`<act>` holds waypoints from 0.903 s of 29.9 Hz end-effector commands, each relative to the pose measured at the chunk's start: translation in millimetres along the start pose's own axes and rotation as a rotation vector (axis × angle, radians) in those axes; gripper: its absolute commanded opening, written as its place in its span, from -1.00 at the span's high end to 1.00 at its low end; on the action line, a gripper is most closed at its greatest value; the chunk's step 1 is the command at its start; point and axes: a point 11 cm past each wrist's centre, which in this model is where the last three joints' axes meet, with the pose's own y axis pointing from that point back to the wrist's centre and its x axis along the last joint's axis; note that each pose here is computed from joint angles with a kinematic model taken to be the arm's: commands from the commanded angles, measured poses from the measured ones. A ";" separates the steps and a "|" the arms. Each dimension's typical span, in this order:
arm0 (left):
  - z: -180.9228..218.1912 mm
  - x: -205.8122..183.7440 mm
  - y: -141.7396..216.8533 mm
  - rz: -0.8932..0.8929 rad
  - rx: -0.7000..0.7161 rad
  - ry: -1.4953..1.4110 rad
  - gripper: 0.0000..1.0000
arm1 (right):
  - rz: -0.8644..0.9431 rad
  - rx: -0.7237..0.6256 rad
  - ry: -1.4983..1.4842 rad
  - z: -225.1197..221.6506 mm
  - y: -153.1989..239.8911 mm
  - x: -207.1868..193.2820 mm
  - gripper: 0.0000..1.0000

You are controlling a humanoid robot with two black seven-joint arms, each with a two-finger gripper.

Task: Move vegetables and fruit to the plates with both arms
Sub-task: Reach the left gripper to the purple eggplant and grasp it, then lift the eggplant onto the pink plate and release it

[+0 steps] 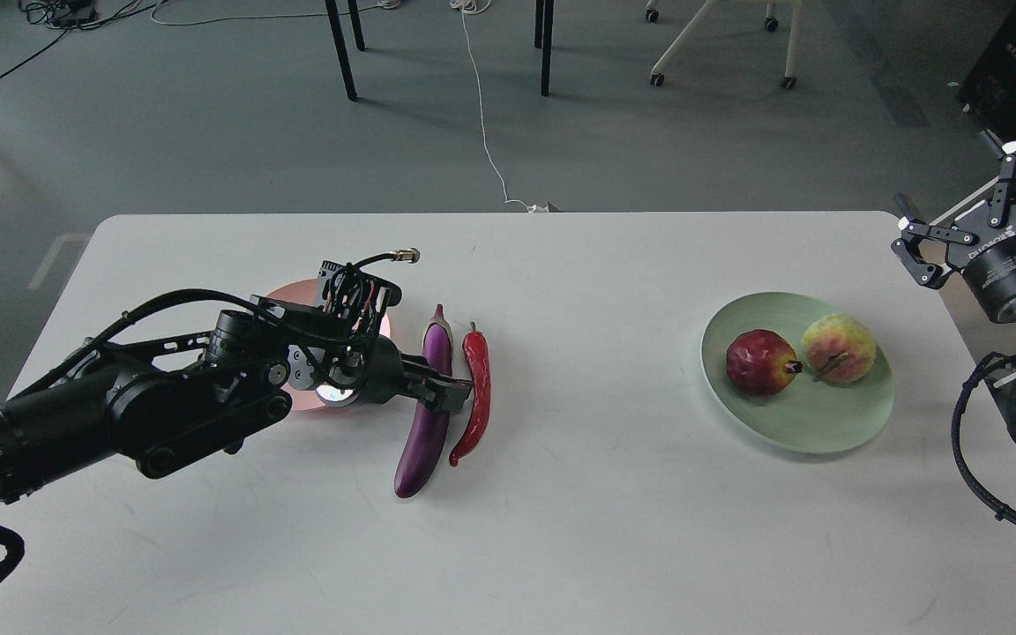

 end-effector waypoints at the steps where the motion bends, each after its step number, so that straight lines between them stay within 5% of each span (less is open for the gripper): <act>1: -1.9 1.0 0.7 0.002 0.013 0.011 -0.04 | -0.001 -0.002 0.001 0.5 0.2 0.0 -0.91; 10: -8.6 2.2 2.4 0.006 0.066 0.014 0.45 | 0.002 -0.008 -0.004 3.4 2.2 0.6 -0.91; 22: -3.1 40.9 31.0 0.079 -0.017 0.260 0.45 | 0.003 -0.007 0.001 1.6 2.8 1.7 -0.91; 27: -35.9 66.2 67.7 0.154 0.019 0.277 0.44 | 0.001 -0.008 0.002 1.9 2.7 1.2 -0.91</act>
